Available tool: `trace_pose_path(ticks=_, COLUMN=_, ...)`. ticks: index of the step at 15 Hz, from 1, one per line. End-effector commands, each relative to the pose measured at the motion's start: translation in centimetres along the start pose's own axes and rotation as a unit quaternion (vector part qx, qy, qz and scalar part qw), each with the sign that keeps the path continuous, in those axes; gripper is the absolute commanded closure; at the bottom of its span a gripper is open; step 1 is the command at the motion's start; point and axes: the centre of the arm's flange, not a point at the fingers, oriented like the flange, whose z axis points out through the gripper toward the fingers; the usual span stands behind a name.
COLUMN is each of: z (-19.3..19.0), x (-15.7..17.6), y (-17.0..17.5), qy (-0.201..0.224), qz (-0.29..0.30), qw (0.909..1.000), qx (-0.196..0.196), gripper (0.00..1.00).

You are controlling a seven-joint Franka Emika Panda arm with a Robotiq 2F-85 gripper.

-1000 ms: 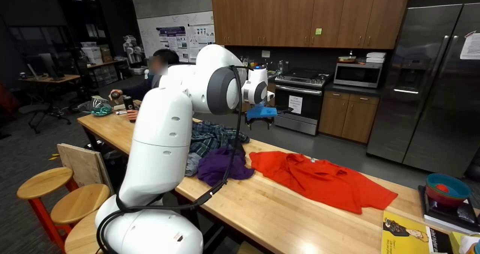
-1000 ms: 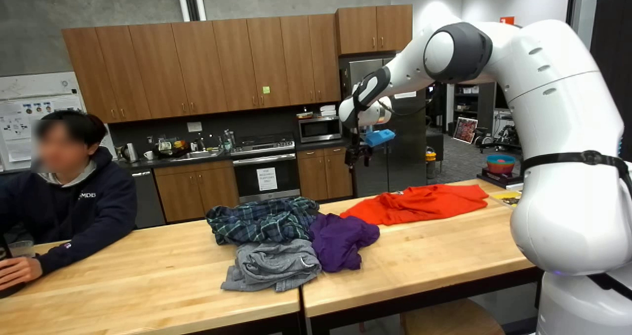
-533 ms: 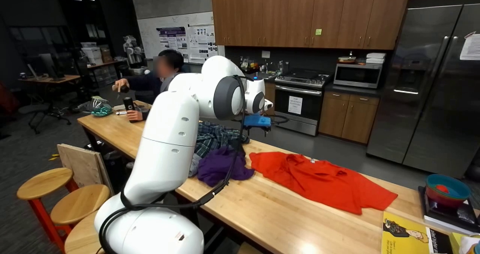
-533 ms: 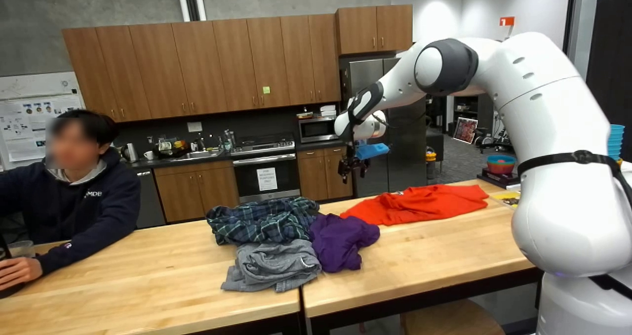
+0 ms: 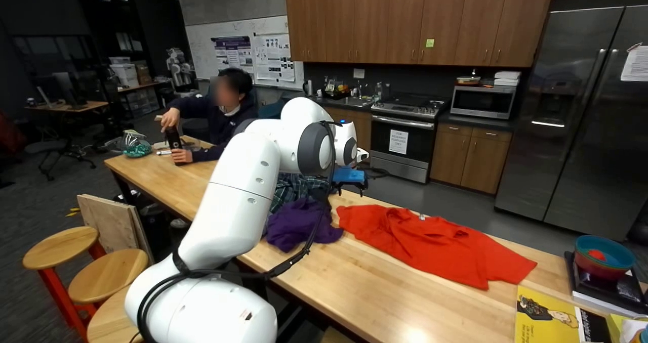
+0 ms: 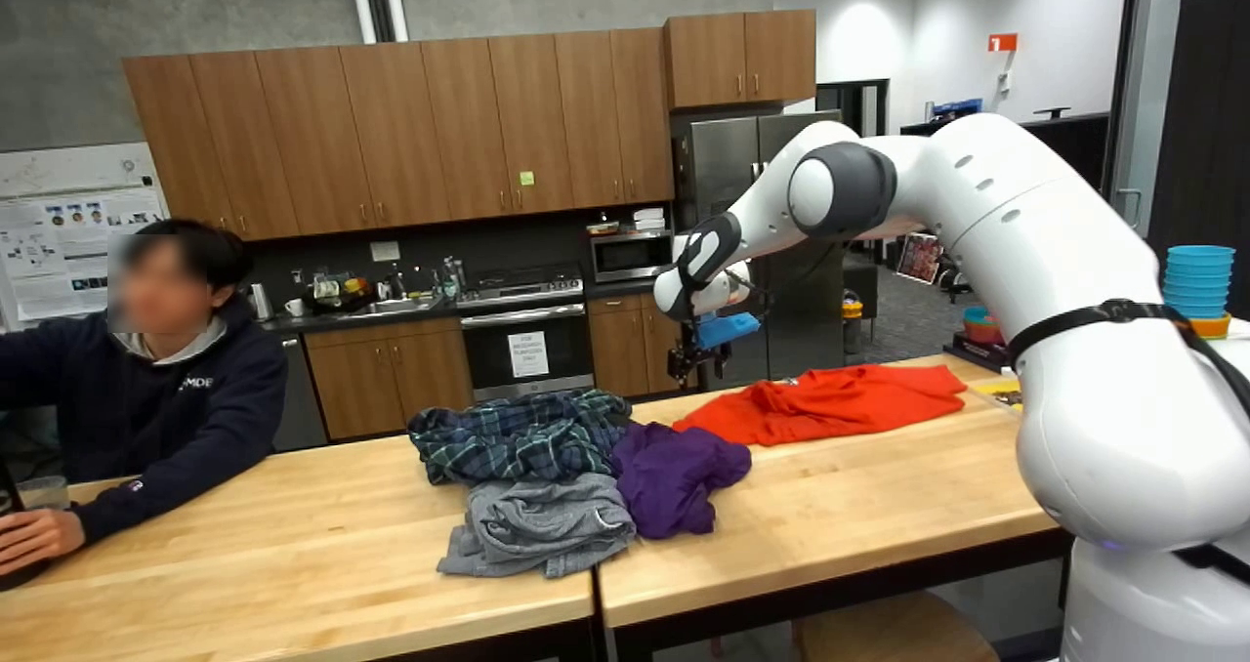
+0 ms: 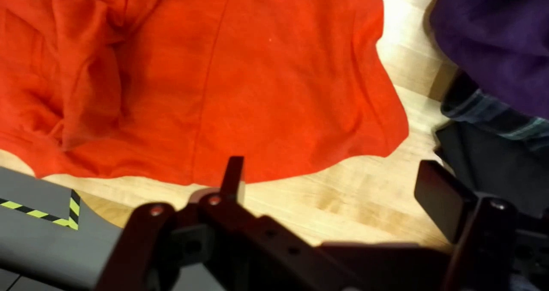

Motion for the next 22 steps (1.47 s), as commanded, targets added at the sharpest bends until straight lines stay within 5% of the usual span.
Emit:
trace_pose_path(ticks=1, z=1.5, x=2.7, y=-0.2, qy=-0.017, qz=0.006, qw=0.9995, qx=-0.024, gripper=0.00)
trace_pose_path(ticks=22, z=7.5, x=3.1, y=-3.0, qy=-0.121, qz=-0.050, qw=0.9908, qx=0.033, gripper=0.05)
